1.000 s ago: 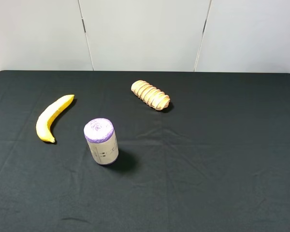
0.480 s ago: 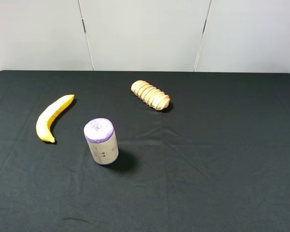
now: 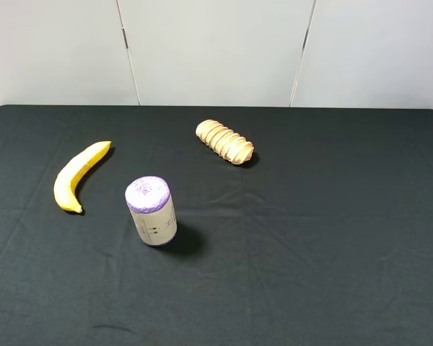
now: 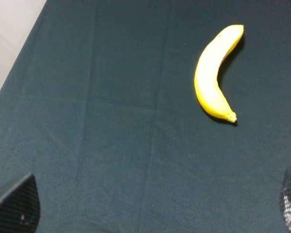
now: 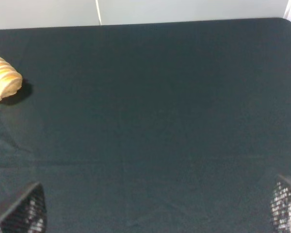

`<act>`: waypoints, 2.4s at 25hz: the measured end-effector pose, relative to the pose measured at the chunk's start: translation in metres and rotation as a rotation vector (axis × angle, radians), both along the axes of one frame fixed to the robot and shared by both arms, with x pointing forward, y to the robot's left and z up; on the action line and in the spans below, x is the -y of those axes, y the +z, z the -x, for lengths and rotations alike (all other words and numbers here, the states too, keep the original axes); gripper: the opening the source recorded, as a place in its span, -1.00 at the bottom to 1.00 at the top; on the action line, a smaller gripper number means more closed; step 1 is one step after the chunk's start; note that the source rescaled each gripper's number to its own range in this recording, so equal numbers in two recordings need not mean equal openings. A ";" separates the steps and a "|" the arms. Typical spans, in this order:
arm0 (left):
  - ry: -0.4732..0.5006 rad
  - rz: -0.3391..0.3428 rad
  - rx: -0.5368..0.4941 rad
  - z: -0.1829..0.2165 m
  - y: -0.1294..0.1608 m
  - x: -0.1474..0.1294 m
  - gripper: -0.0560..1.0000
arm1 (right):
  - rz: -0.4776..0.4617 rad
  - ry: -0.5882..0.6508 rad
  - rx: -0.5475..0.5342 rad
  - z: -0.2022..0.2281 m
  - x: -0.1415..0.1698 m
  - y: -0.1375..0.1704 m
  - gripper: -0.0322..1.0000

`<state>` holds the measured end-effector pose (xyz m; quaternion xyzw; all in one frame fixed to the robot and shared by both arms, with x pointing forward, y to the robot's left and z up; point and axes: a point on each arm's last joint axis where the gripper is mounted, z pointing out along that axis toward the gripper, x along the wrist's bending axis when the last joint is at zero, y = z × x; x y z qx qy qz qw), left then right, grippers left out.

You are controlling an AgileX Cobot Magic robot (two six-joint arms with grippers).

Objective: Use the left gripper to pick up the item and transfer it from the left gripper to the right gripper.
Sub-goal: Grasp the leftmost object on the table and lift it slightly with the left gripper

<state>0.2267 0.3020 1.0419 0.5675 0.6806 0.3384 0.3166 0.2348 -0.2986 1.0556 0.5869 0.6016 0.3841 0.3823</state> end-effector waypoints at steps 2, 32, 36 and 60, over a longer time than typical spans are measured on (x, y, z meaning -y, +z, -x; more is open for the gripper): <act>0.000 0.000 0.000 0.000 0.000 0.000 1.00 | 0.000 0.000 0.000 0.000 0.000 0.000 1.00; -0.002 0.044 -0.467 -0.100 0.056 -0.010 0.99 | 0.000 0.000 -0.001 0.000 0.000 0.000 1.00; -0.005 0.049 -0.536 -0.124 0.056 -0.012 0.99 | 0.000 0.000 -0.001 0.000 0.000 0.000 1.00; -0.112 0.054 -0.873 -0.284 -0.084 0.035 0.97 | 0.000 0.000 0.000 0.000 0.000 0.000 1.00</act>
